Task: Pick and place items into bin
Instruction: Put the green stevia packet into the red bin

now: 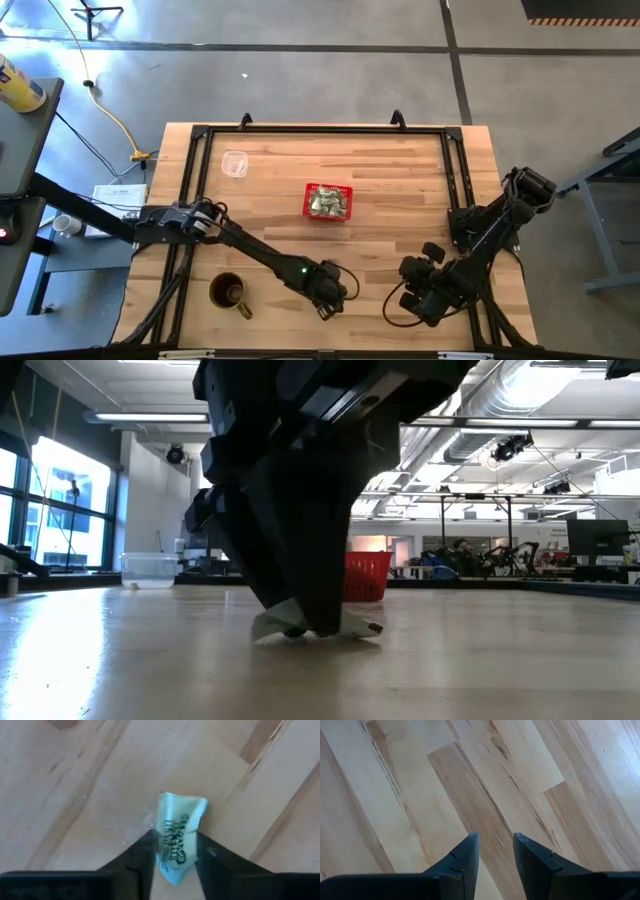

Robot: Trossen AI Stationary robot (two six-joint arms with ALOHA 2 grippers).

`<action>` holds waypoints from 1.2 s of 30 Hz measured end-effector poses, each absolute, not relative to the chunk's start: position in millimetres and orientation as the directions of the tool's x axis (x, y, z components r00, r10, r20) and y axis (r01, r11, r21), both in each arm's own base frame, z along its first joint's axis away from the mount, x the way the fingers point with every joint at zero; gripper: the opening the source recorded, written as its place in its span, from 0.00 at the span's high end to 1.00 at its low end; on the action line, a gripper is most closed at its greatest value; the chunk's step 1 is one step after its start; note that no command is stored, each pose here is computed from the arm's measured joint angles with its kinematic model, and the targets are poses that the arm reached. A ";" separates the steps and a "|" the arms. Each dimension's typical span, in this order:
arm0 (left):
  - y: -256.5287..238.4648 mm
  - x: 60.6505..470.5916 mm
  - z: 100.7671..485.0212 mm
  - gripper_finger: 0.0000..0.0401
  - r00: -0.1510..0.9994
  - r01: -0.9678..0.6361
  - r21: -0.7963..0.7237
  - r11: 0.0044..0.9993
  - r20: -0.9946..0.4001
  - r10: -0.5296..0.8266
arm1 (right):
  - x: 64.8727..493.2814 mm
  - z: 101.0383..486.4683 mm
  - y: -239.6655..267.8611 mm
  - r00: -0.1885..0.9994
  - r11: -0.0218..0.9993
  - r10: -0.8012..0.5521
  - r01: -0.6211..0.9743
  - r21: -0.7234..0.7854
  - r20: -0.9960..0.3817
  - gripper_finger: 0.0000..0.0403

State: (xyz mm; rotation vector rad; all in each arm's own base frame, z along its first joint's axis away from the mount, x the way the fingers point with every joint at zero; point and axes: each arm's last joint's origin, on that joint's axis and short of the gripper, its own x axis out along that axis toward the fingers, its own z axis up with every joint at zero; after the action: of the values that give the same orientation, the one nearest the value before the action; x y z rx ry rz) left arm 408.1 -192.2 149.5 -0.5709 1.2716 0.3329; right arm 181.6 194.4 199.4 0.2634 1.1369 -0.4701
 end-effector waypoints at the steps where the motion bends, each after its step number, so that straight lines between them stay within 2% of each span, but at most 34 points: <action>1: -189.3 408.6 149.2 0.62 0.269 -0.532 -0.205 0.822 -0.961 -0.065 | 181.6 199.3 194.3 0.338 0.873 -0.226 0.487 -0.036 -0.914 0.72; 7: -173.0 412.2 152.5 0.92 0.235 -0.504 -0.181 0.844 -0.970 -0.068 | 184.3 199.4 191.0 0.333 0.867 -0.236 0.497 -0.043 -0.913 0.72; 8: -169.9 412.9 155.1 0.94 0.235 -0.490 -0.170 0.855 -0.970 -0.058 | 185.2 199.4 190.2 0.332 0.864 -0.238 0.502 -0.043 -0.913 0.72; 11: -157.7 418.1 171.3 0.92 0.273 -0.467 -0.128 0.875 -0.962 0.005 | 186.6 199.4 188.6 0.331 0.860 -0.243 0.509 -0.044 -0.912 0.72; 15: -130.3 420.7 215.3 0.90 0.321 -0.413 -0.058 0.909 -0.943 0.086 | 188.4 199.9 185.5 0.351 0.855 -0.279 0.515 -0.065 -0.894 0.72; 17: -111.8 422.2 220.3 0.93 0.299 -0.387 -0.002 0.922 -0.946 0.124 | 189.2 199.9 183.0 0.347 0.850 -0.297 0.520 -0.081 -0.890 0.72; 22: -54.6 427.4 245.1 0.93 0.330 -0.366 0.105 0.925 -0.914 0.235 | 193.3 199.9 176.7 0.328 0.835 -0.314 0.543 -0.094 -0.891 0.72; 25: -19.1 428.1 246.6 0.93 0.299 -0.364 0.162 0.917 -0.912 0.280 | 195.2 199.9 174.4 0.322 0.828 -0.318 0.553 -0.095 -0.892 0.72; 31: 31.0 428.7 243.3 0.92 0.291 -0.320 0.008 0.947 -0.951 0.106 | 195.9 199.9 172.9 0.317 0.824 -0.323 0.558 -0.100 -0.892 0.72; 36: 51.4 429.1 237.4 0.91 0.322 -0.328 -0.086 0.941 -0.946 0.025 | 195.1 199.9 172.0 0.308 0.823 -0.330 0.557 -0.112 -0.892 0.72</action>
State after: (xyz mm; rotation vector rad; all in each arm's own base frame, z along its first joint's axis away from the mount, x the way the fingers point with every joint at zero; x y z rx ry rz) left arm 429.1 51.4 237.4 -0.2839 1.2255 0.2364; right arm 195.1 172.0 199.9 0.2339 1.1126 -0.5935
